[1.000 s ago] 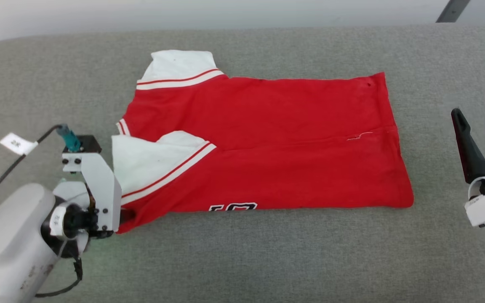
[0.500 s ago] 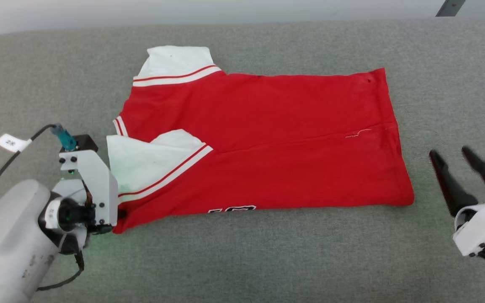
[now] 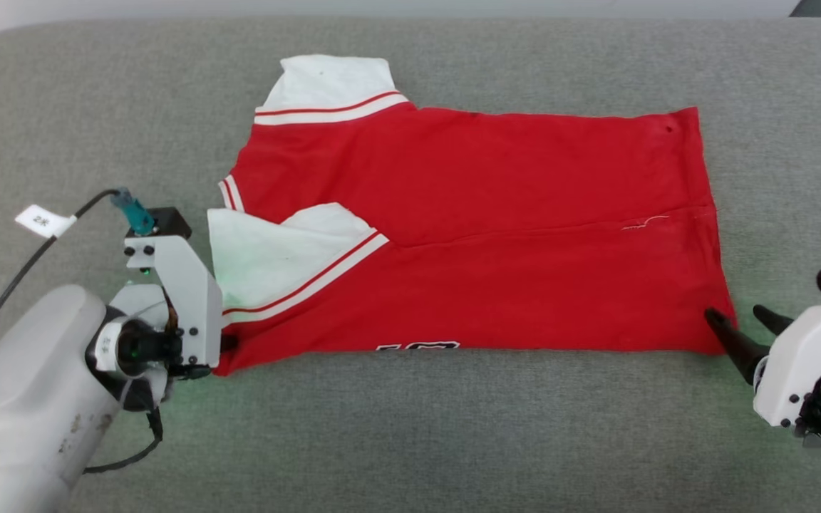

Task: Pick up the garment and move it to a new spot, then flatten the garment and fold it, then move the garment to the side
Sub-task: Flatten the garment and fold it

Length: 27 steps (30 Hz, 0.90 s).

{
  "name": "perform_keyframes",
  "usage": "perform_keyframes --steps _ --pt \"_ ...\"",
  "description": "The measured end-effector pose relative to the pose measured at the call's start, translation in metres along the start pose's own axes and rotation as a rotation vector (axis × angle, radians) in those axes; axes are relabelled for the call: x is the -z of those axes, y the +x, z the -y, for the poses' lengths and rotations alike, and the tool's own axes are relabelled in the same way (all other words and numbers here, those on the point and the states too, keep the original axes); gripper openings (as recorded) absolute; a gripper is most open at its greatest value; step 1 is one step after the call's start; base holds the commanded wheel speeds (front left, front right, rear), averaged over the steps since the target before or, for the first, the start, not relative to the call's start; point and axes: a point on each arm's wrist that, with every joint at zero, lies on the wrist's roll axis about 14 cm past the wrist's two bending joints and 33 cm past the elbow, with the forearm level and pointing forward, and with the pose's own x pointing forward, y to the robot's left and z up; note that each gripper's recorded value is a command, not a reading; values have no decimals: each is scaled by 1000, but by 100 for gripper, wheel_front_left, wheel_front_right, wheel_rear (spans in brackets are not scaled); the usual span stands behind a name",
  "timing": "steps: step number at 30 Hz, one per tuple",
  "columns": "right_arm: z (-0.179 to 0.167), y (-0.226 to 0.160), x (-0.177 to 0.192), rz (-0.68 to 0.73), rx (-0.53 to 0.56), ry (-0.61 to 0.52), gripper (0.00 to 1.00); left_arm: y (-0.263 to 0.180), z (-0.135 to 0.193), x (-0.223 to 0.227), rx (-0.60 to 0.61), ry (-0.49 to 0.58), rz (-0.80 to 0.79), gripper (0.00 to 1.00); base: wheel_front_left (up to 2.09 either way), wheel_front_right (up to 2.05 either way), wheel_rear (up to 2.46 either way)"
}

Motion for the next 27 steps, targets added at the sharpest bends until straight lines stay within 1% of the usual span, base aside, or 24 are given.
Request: perform_keyframes --steps 6,7,8,9,17,27 --pt "1 19 23 -165 5 13 100 1 -1 0 6 -4 8 0 0 0 0" --pt "0 22 25 -187 4 9 81 2 -2 0 7 -6 9 0 0 0 0" --pt "0 24 27 -206 1 5 22 2 -2 0 8 -8 10 0 0 0 0" --pt "-2 25 28 -222 -4 -1 0 3 -2 0 8 -10 9 0 0 0 0" --pt "1 31 23 -233 -1 -8 0 2 -5 -1 18 -19 21 0 0 0 0" --pt "11 16 6 -200 18 -34 0 -12 -8 -6 9 -2 52 0 0 0 0"
